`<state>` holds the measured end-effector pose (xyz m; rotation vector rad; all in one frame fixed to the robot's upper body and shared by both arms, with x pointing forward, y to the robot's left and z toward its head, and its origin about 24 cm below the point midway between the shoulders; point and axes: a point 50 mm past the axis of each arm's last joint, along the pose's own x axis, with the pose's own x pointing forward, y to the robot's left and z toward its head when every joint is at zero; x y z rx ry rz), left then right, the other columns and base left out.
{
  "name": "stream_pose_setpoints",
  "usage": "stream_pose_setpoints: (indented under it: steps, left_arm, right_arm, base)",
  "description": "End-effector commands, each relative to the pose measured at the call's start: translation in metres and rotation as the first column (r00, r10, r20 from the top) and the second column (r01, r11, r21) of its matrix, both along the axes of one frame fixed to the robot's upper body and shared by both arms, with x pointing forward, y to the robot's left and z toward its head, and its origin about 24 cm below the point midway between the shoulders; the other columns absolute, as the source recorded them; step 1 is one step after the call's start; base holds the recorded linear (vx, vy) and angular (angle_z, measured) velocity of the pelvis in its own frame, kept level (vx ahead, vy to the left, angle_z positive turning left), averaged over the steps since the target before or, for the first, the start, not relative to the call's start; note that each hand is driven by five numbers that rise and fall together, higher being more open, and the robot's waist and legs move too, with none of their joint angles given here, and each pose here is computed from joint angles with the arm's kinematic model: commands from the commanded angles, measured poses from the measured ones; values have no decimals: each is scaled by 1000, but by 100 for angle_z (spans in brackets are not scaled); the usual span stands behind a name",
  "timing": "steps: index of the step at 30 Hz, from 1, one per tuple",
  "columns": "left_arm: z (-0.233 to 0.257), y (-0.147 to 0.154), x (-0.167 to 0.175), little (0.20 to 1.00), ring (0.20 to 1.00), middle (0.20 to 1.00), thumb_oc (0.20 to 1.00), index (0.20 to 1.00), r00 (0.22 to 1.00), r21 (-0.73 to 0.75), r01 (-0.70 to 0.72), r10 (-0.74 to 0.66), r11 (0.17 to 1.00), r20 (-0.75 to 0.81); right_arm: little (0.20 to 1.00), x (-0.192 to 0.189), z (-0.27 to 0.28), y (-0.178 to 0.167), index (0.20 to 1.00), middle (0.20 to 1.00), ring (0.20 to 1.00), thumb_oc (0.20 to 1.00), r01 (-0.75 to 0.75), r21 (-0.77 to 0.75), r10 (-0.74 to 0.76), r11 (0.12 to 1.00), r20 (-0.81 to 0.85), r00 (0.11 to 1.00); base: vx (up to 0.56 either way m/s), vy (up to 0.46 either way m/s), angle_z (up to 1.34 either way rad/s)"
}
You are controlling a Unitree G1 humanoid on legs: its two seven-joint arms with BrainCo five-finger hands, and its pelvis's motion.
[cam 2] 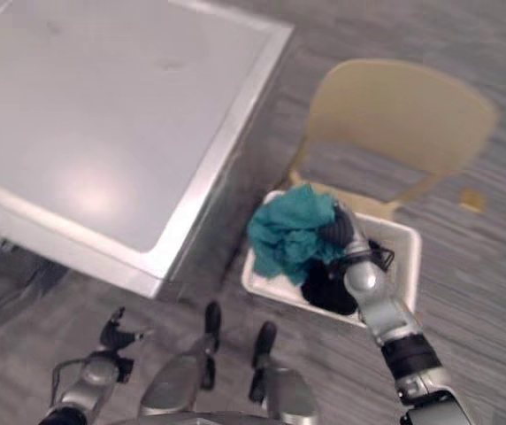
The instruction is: Grab the laundry basket,head to the washer,open it,put in the laundry and shut it.
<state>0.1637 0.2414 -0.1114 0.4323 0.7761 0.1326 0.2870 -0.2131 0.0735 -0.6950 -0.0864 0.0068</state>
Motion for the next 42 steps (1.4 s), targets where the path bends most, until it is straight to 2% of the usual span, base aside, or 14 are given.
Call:
stream_pose_setpoints:
  steps: [1, 4, 9, 10, 16, 17, 19, 22, 24, 35, 37, 38, 41, 42]
  left_arm:
    - [2, 0, -1, 1000, 1000, 1000, 1000, 1000, 1000, -14, 6, -5, 1000, 8]
    - [9, -1, 7, 1000, 1000, 1000, 1000, 1000, 998, -4, 41, -41, 999, 48]
    - [38, -8, 28, 1000, 1000, 1000, 1000, 1000, 972, -7, 110, -106, 994, 208]
    - [51, -15, 37, 1000, 1000, 1000, 1000, 1000, 951, -29, 141, -128, 990, 281]
    - [68, -28, 49, 1000, 1000, 1000, 1000, 1000, 915, -59, 196, -161, 979, 370]
    - [89, -44, 64, 1000, 1000, 1000, 1000, 1000, 856, -44, 279, -228, 959, 465]
    - [97, -48, 68, 1000, 1000, 1000, 1000, 1000, 831, -24, 312, -261, 950, 491]
    - [119, -62, 78, 1000, 1000, 1000, 1000, 1000, 745, 26, 400, -341, 916, 573]
    - [137, -83, 87, 1000, 1000, 1000, 1000, 1000, 670, 39, 471, -386, 881, 635]
    - [186, -160, 114, 1000, 1000, 1000, 1000, 1000, 391, 151, 686, -536, 711, 748]
    - [190, -166, 116, 1000, 1000, 1000, 1000, 1000, 371, 161, 698, -545, 698, 752]
    - [197, -186, 121, 1000, 1000, 1000, 1000, 1000, 309, 208, 736, -593, 644, 744]
    - [198, -197, 124, 1000, 1000, 1000, 1000, 1000, 284, 232, 751, -620, 618, 732]
    - [196, -201, 125, 464, 464, 464, 464, 464, 285, 230, 754, -622, 615, 729]
  right_arm:
    - [200, -4, 20, 15, 200, 200, 200, 200, -129, 130, 117, 983, 96, 988]
    - [200, -11, 22, 14, 200, 200, 200, 200, -141, 205, 119, 969, 119, 986]
    - [200, -28, 24, 8, 200, 200, 200, 200, -129, 318, 83, 939, 156, 984]
    - [200, -25, 28, 13, 200, 200, 200, 200, -159, 364, 101, 918, 174, 980]
    - [200, -19, 37, 21, 200, 200, 200, 200, -204, 409, 125, 889, 212, 969]
    - [200, -14, 44, 29, 200, 200, 200, 200, -259, 384, 180, 886, 230, 957]
    - [200, -14, 46, 32, 200, 200, 200, 200, -278, 372, 202, 885, 229, 952]
    - [200, -14, 53, 42, 200, 200, 200, 200, -344, 347, 269, 872, 246, 931]
    - [200, -14, 59, 53, 200, 200, 200, 200, -395, 349, 315, 849, 265, 911]
    - [200, -8, 86, 122, 200, 200, 200, 200, -622, 414, 499, 665, 374, 782]
    - [200, -7, 88, 129, 200, 200, 200, 200, -632, 422, 507, 650, 378, 774]
    - [200, -6, 94, 152, 200, 200, 200, 200, -674, 457, 543, 581, 399, 739]
    - [200, -6, 98, 166, 200, 200, 200, 200, -701, 474, 570, 533, 411, 711]
    - [200, -6, 98, 171, 200, 200, 200, 200, -706, 486, 579, 516, 409, 705]
  base:
    - [-121, 57, -60]
    - [-207, -1, -32]
    - [-284, -158, 35]
    - [-291, -235, 47]
    - [-309, -129, 44]
    - [-438, -17, 61]
    - [-371, -2, 49]
    - [-297, 43, 51]
    - [-230, 125, 65]
    - [-24, 152, 40]
    - [-36, 87, 14]
    - [-35, 78, 20]
    - [-55, 45, 16]
    - [-53, 21, 11]
